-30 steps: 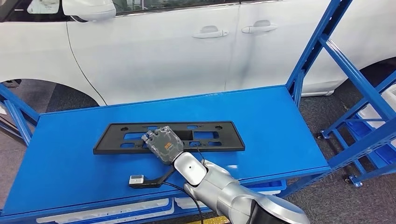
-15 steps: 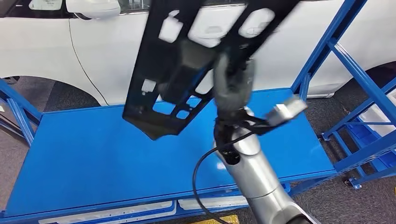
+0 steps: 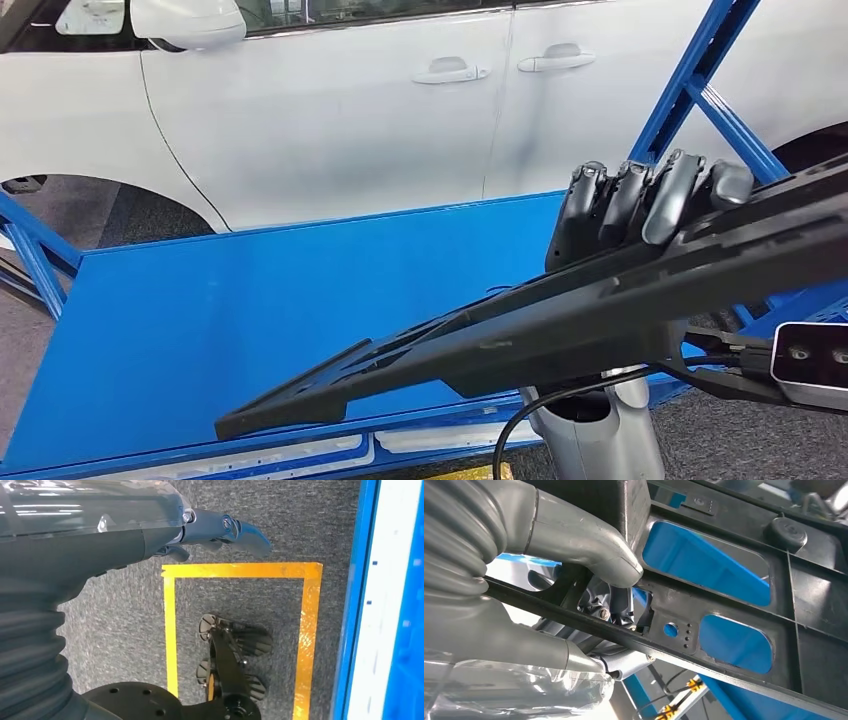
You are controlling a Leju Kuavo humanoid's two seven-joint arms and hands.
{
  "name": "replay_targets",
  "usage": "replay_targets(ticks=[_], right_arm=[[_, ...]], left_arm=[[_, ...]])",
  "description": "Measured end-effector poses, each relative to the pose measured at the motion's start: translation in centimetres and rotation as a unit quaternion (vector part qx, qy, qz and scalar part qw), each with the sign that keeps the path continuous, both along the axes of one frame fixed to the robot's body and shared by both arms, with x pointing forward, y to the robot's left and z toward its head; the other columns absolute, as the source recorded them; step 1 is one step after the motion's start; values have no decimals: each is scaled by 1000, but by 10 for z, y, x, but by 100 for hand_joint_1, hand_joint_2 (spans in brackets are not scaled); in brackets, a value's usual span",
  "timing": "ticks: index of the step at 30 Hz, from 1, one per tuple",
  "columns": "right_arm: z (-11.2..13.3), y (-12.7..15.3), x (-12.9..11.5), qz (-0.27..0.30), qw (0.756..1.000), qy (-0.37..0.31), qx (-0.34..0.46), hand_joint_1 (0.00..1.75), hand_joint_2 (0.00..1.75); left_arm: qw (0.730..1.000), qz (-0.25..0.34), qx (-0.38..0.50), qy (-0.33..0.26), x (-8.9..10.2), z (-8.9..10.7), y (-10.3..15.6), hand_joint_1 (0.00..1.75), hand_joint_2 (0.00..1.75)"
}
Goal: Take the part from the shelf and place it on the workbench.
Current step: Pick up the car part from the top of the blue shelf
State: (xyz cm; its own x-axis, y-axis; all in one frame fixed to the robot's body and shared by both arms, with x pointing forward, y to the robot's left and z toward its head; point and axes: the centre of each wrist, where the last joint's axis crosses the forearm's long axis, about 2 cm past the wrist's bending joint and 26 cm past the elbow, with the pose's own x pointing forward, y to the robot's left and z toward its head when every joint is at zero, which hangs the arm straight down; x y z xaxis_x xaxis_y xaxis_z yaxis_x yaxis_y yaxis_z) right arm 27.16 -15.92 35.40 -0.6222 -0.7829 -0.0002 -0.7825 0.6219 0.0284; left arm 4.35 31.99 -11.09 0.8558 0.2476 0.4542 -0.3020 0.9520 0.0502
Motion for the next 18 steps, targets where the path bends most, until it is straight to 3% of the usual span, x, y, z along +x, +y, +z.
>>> replay_targets(ticks=[9,18], right_arm=[[-17,9,-11,36,999,7,-27,175,175],[-19,5,-9,26,999,11,-42,175,175]], left_arm=[[1000,-4,0,3,2,0,3,0,175],[1000,-8,0,3,7,1,3,0,175]])
